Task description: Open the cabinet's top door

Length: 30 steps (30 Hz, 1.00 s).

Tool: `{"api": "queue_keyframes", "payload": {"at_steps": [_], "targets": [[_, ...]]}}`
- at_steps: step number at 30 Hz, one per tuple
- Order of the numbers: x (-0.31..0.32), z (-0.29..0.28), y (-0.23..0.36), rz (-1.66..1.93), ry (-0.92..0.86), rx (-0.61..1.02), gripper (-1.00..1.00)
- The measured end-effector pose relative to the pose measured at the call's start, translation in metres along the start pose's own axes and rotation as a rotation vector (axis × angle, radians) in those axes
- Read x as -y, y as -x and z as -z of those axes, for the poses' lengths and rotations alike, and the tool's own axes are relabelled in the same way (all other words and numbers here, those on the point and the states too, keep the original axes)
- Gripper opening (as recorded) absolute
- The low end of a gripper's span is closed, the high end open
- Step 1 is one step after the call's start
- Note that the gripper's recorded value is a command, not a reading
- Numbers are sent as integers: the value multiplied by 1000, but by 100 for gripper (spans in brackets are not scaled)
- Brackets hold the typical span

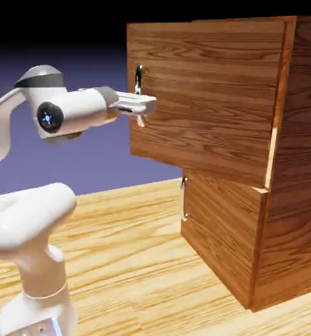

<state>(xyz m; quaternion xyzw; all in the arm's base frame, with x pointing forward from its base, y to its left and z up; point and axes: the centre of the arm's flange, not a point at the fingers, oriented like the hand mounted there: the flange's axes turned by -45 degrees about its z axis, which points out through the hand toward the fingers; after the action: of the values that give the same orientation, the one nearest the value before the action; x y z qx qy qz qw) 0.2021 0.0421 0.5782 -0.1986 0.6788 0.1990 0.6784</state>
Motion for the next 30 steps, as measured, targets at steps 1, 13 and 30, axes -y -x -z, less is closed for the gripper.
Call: {"api": "queue_keyframes", "payload": {"at_steps": [1,13,30], "targets": [[3,5,0,-2,15,0,-100],[30,58,0,0,171,0,-100],[117,154,0,0,514,0,-100]]}}
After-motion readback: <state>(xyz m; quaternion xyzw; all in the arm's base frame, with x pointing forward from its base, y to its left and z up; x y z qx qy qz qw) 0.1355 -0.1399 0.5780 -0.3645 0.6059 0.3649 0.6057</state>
